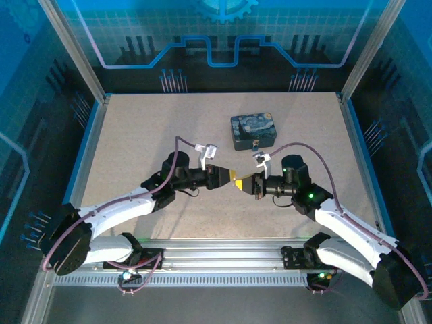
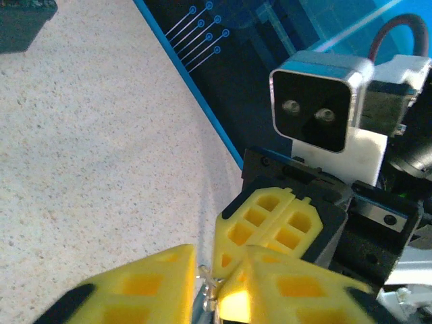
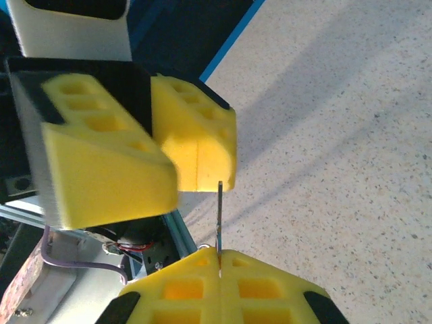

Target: Unlock the padlock with the key

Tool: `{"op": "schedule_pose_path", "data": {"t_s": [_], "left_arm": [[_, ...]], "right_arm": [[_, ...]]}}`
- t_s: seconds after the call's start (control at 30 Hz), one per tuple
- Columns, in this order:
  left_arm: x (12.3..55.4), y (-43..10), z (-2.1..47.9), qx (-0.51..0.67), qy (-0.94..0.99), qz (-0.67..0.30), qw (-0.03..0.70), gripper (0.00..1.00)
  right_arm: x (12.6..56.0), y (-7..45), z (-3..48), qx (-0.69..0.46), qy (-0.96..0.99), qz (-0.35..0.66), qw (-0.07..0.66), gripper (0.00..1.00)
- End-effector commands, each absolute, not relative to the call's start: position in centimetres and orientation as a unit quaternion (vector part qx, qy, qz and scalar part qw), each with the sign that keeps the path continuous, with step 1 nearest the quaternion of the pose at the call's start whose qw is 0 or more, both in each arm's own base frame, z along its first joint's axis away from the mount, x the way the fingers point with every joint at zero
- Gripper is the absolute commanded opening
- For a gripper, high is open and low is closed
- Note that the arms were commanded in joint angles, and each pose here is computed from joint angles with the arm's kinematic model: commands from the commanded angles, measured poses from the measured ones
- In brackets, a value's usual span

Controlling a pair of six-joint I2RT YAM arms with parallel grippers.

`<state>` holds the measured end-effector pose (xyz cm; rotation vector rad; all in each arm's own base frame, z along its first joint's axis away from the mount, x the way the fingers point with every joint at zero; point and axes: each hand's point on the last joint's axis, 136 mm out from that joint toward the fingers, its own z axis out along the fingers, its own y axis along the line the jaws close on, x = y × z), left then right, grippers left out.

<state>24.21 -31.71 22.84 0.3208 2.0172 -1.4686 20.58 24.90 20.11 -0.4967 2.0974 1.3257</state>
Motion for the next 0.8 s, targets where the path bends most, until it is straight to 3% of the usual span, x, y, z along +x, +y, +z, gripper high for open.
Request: {"op": "schedule_pose_path", "data": {"t_s": [0.0, 0.43, 0.77], "left_arm": [[24.3, -31.2, 24.3, 0.128, 0.755, -0.548, 0.335, 0.41], [28.7, -28.8, 21.7, 0.067, 0.823, -0.446, 0.345, 0.71], [37.2, -28.2, 16.8, -0.036, 0.868, -0.408, 0.280, 0.74]], "right_arm": [[20.5, 24.0, 19.0, -0.190, 0.809, 0.469, 0.298, 0.00], [20.5, 21.2, 17.4, -0.193, 0.852, 0.375, 0.310, 0.00], [20.1, 20.1, 16.8, -0.187, 0.862, 0.349, 0.317, 0.00]]}}
